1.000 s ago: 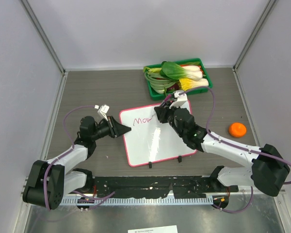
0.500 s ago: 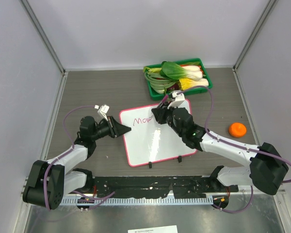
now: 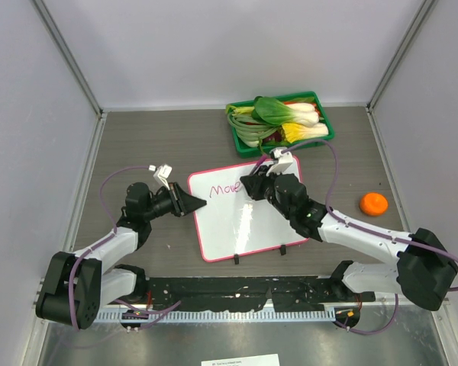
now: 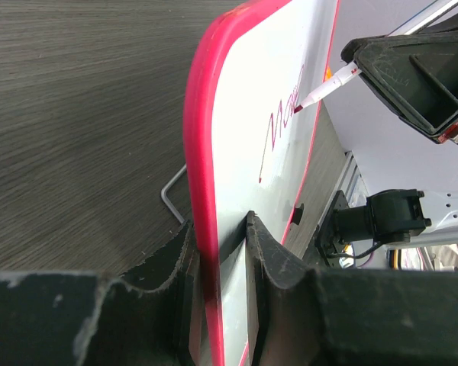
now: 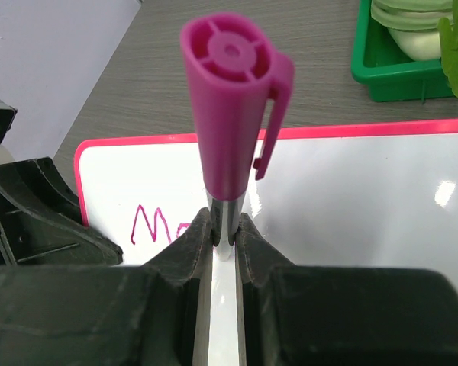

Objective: Write a sentence on the whiteboard

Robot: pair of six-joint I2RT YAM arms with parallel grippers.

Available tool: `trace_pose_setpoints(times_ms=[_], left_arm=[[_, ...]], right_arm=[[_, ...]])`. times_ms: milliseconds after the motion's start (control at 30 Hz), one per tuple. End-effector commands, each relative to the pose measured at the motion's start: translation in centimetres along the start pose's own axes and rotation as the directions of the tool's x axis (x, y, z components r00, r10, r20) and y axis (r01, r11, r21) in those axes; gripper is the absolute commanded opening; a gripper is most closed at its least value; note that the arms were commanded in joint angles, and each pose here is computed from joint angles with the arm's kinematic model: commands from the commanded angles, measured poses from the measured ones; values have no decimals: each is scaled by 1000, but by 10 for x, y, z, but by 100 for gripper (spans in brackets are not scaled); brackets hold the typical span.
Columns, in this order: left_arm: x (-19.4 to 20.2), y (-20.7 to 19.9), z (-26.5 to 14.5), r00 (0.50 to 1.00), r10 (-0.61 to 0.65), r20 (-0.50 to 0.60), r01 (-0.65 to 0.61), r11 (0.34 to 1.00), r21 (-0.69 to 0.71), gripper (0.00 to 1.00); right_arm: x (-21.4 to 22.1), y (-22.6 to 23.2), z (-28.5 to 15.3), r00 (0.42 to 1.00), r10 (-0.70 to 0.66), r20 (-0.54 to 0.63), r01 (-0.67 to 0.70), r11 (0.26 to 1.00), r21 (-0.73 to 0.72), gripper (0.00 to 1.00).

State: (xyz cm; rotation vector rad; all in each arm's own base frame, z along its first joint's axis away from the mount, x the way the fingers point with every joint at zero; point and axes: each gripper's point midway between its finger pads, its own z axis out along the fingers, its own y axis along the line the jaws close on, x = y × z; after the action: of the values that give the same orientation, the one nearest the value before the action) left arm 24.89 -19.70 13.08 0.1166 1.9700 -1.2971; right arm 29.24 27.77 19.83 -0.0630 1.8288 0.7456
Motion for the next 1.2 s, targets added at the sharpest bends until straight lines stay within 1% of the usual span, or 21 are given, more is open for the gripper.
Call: trace_pose_setpoints(times_ms=[0,333,633,767,967,1167], left_arm=[[7,24,-1,997,71,-1,-71,993,-90,0],[7,23,-1,997,74,0,-73,993,-88,0],[7,24,-1,997,71,0,-71,993,-90,0],[8,24,-2,997,71,-1,-71,993,-90,0],[7,24,-1,997,73,3,-72,993,-90,0],[7,24,-1,997,73,3,-73,993,-91,0]], right_arm=[[0,-18,-5,1000,-28,6,27,997,74,1],[-14,-19,-4,998,-32,48,27,994,102,1],[-27,-14,-7,996,-25,83,17,996,88,1],[-32,0,-11,995,-15,96,14,1000,19,1],[-56,15,-30,985,13,174,-1,998,-68,1],[-66,12,-37,981,-10,195,20,998,-52,1]])
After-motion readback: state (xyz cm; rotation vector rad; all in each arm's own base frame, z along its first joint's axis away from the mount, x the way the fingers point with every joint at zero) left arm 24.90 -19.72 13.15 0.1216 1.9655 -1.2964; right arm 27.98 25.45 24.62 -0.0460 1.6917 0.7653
